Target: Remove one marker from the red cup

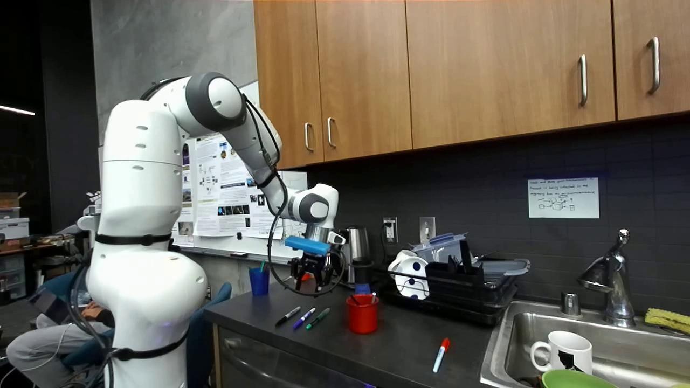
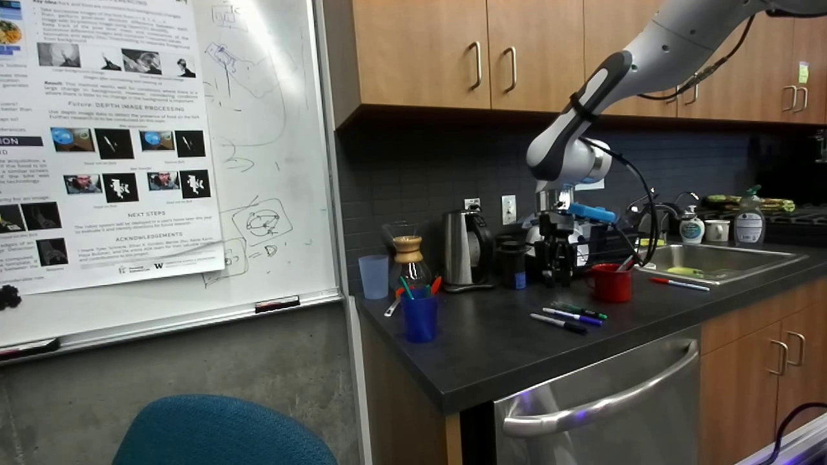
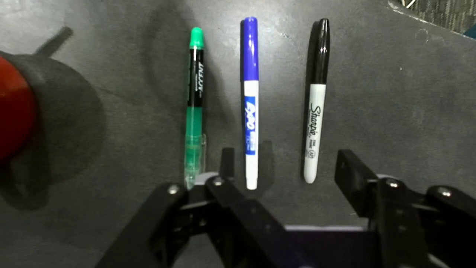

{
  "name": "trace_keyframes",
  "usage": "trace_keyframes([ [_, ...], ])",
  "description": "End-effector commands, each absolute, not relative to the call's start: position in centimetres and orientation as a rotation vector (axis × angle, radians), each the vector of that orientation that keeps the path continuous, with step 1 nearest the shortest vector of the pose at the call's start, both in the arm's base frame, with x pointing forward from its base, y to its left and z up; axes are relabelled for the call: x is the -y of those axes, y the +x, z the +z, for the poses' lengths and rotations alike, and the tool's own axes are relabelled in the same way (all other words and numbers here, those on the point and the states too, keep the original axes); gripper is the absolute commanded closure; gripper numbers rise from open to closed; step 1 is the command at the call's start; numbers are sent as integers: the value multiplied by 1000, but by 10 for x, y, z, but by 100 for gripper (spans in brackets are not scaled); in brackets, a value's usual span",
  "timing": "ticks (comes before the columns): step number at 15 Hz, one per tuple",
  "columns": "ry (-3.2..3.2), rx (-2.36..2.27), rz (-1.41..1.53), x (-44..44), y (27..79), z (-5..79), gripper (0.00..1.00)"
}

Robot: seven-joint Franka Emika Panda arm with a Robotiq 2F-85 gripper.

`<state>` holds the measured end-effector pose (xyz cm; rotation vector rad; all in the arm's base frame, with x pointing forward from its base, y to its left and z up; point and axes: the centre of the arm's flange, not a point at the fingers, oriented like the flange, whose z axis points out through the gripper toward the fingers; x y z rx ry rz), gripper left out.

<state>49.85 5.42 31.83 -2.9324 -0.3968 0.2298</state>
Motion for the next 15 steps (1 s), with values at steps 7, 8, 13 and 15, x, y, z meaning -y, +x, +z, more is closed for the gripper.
trace_keyframes([
  [7, -2982, 150, 140, -15, 487, 359, 0],
  [8, -2990, 115, 130, -10, 484, 363, 0],
  [13, -3011, 21, 94, 1, 472, 380, 0],
  [15, -3024, 14, 78, 2, 467, 383, 0],
])
